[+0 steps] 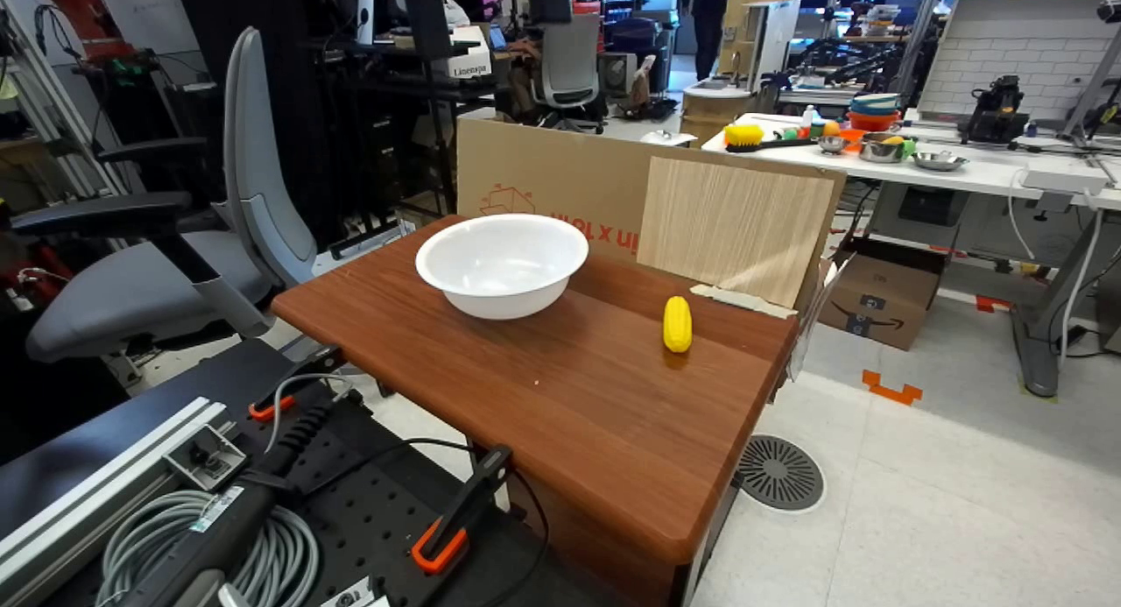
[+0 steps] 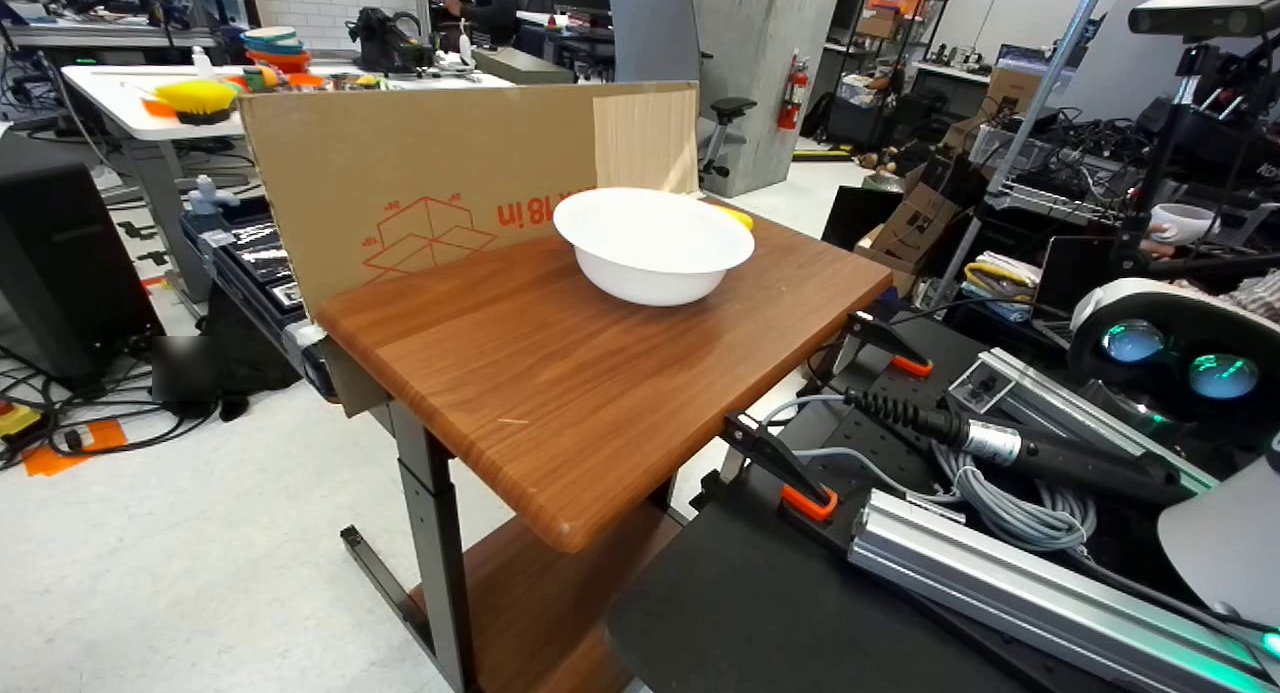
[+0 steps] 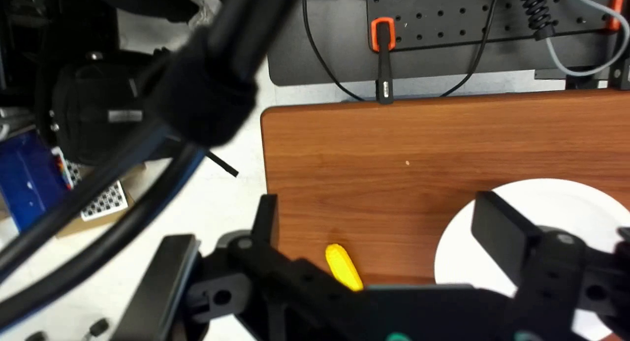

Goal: Put the yellow object in the white bowl

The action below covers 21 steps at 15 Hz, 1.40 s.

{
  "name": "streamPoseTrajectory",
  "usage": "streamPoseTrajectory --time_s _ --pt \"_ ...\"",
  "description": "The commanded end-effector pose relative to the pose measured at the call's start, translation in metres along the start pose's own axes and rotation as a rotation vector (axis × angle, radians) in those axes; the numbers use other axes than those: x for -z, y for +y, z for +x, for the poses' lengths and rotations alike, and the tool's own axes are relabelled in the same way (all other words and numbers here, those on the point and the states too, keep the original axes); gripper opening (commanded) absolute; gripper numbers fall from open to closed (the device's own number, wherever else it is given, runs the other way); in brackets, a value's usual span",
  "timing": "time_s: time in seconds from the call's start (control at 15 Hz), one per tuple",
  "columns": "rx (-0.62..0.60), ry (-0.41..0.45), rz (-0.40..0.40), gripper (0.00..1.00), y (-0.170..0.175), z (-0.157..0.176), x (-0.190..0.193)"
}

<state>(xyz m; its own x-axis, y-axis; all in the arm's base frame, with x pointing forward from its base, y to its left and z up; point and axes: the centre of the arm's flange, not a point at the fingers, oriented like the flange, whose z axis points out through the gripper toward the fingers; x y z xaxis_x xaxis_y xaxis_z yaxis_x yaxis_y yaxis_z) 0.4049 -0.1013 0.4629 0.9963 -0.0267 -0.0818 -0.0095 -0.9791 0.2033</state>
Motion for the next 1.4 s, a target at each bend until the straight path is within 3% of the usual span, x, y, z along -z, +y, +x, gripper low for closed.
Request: streamPoseTrajectory --time_s 0.0,0.2,0.4,0.8,1.2,1.33 --pt "0.200 0.025 -0.005 1.00 0.010 0.057 -0.009" --pt "0.358 0.009 0.020 1.00 0.015 0.102 -0.027" --pt "0.422 -0.039 0.048 1.00 0.020 0.148 -0.051" --pt "0.192 -0.008 0.103 1.00 0.000 0.214 -0.106" --pt "0.114 -0.141 0.057 1.00 -0.003 0.268 -0.170" --pt "0.100 -0.171 0.044 1.00 -0.005 0.272 -0.187"
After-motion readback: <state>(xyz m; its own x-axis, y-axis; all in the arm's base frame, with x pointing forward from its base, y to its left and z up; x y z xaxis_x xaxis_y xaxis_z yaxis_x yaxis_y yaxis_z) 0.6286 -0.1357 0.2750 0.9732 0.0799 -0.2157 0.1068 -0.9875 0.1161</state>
